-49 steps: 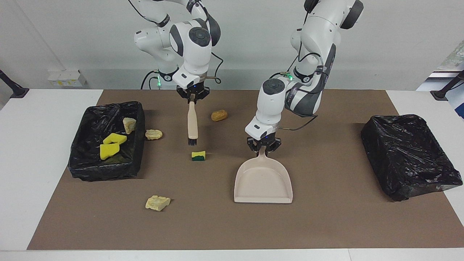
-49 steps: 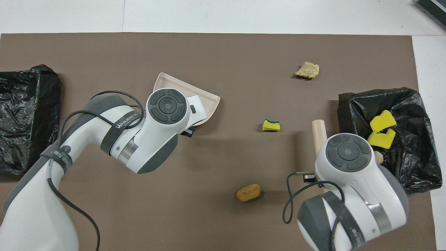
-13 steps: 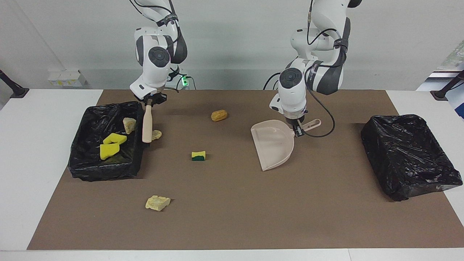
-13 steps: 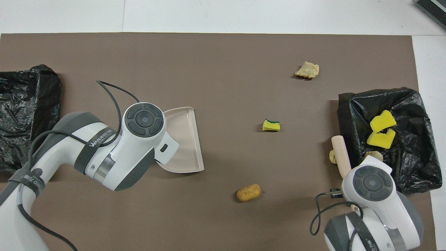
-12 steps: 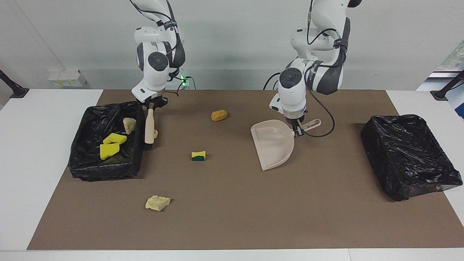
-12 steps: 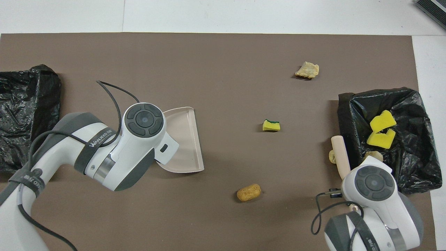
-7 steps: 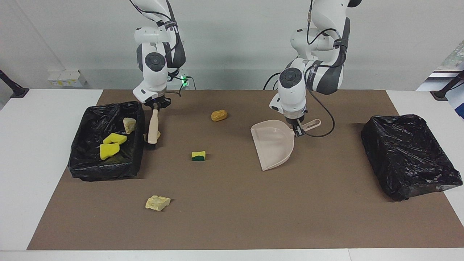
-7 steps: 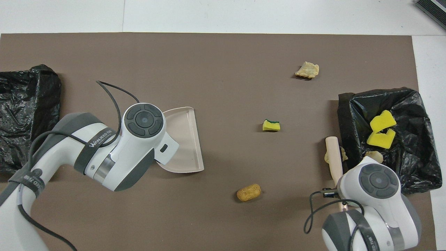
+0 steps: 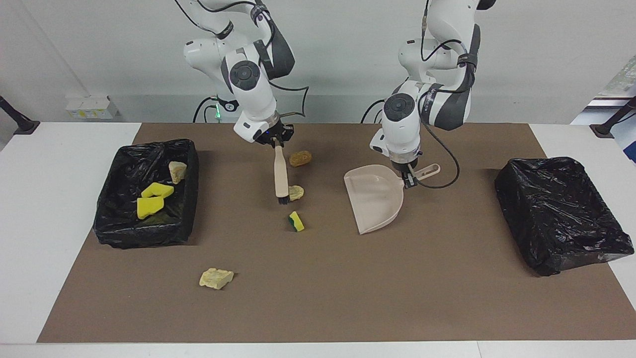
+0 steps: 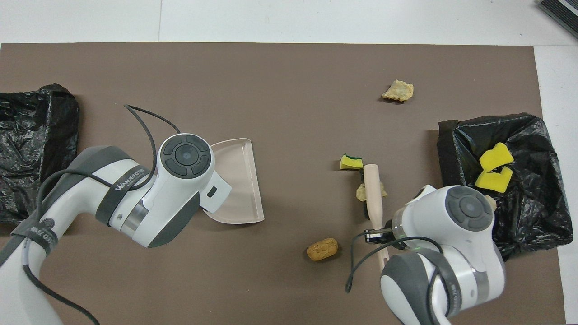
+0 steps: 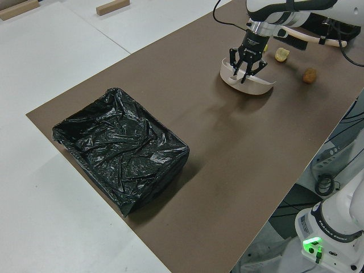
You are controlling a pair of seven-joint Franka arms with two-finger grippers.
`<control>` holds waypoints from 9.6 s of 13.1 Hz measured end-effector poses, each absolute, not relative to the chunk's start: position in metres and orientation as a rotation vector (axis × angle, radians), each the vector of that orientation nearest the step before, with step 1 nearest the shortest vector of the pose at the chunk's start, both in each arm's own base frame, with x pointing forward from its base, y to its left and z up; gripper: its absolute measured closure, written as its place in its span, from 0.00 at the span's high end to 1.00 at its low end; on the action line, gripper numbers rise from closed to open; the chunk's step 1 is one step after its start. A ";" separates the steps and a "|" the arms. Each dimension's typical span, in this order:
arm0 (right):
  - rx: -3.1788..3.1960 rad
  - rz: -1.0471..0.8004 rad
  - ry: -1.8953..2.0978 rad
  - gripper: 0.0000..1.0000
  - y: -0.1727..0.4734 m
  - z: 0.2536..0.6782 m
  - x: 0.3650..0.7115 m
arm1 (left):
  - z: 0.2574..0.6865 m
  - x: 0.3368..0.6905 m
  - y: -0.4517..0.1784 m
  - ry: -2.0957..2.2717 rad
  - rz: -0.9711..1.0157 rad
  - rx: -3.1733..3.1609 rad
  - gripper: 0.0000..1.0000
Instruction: Sweep and dump trash in bin
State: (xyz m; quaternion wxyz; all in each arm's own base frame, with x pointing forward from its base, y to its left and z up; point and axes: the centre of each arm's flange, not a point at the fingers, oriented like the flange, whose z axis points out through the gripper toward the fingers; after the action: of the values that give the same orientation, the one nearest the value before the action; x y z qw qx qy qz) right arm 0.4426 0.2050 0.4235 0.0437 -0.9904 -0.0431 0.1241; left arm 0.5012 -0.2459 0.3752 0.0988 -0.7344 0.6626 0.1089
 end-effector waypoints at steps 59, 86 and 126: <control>-2.877 0.445 1.068 0.26 0.381 0.337 0.335 | 0.356 0.479 -0.229 2.004 0.289 -2.126 0.32; -3.059 0.394 -0.449 0.26 0.226 0.337 0.440 | 0.353 0.480 -0.225 2.000 0.281 -2.143 0.32; -3.429 0.065 -0.309 0.26 0.067 0.321 0.681 | 0.350 0.527 -0.228 1.807 0.244 -2.357 0.32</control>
State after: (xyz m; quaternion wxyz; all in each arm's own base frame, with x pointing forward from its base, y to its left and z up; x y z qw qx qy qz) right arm 0.6814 0.0673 0.3206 -0.1504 -0.9845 -0.0888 0.0186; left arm 0.5272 -0.2284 0.3501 0.0807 -0.7883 0.6044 0.0816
